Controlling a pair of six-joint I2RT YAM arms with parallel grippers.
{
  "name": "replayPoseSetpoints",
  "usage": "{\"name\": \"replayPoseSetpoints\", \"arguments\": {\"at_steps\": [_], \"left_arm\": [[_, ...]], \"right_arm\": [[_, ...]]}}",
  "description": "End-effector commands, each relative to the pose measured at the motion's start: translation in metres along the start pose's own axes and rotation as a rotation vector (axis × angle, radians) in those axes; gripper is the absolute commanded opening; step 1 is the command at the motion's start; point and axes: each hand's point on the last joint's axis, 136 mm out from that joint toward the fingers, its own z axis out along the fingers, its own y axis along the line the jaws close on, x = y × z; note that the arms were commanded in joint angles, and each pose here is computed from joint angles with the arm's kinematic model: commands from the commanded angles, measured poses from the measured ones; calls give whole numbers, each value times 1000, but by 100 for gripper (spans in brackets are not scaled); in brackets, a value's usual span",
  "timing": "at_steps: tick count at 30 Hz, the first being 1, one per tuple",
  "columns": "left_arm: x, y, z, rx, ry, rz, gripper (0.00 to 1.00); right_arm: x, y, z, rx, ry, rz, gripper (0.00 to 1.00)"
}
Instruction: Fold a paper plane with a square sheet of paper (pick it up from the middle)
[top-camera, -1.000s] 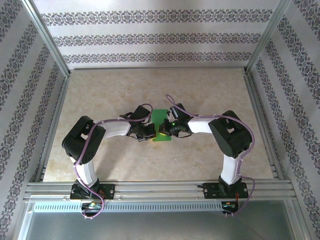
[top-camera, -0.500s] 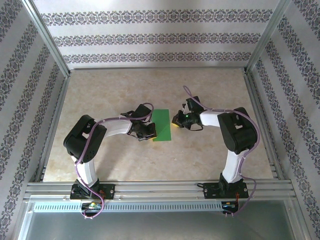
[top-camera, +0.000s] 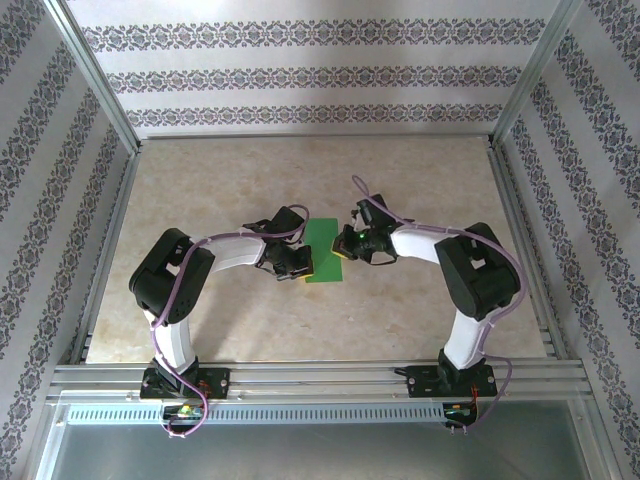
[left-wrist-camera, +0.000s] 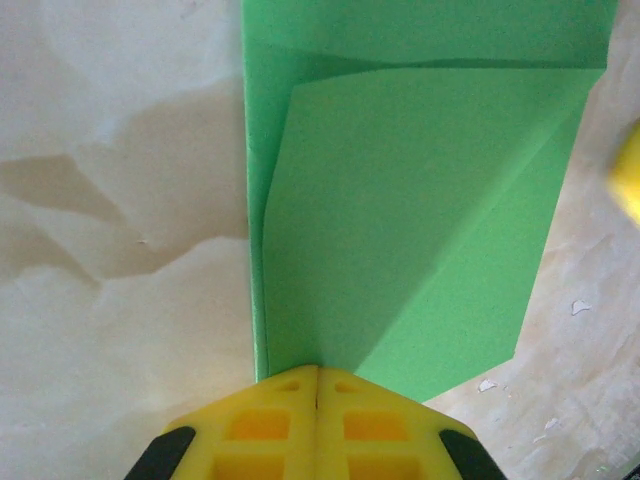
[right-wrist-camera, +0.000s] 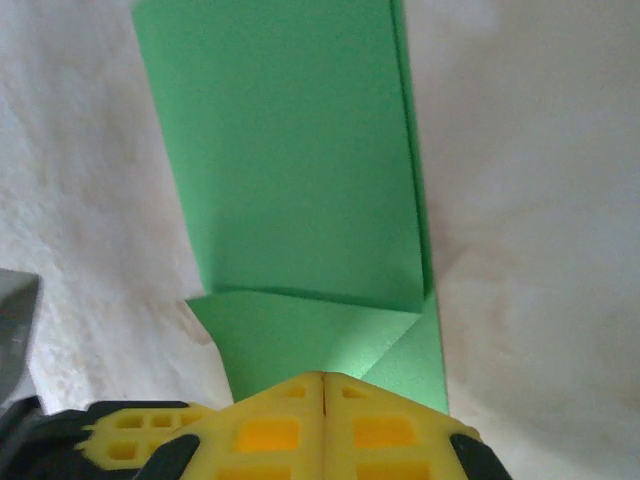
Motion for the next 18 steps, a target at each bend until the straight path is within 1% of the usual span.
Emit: {"name": "replayPoseSetpoints", "arguments": {"at_steps": [1,6,9,11,16,18], "left_arm": [[25,49,13,-169,97,-52,0],[22,41,10,-140,93,-33,0],[18,33,7,-120,85,-22,0],[17,31,7,-114,84,-20,0],[18,36,9,-133,91,-20,0],[19,36,9,-135,94,-18,0]], "right_arm": [[-6,-2,11,-1,5,32,2],[-5,-31,22,91,18,54,2],[0,-38,21,94,24,82,2],[-2,-27,16,54,17,77,2],[-18,25,-12,-94,-52,-6,2],[-22,37,-16,-124,-59,-36,2]]}}
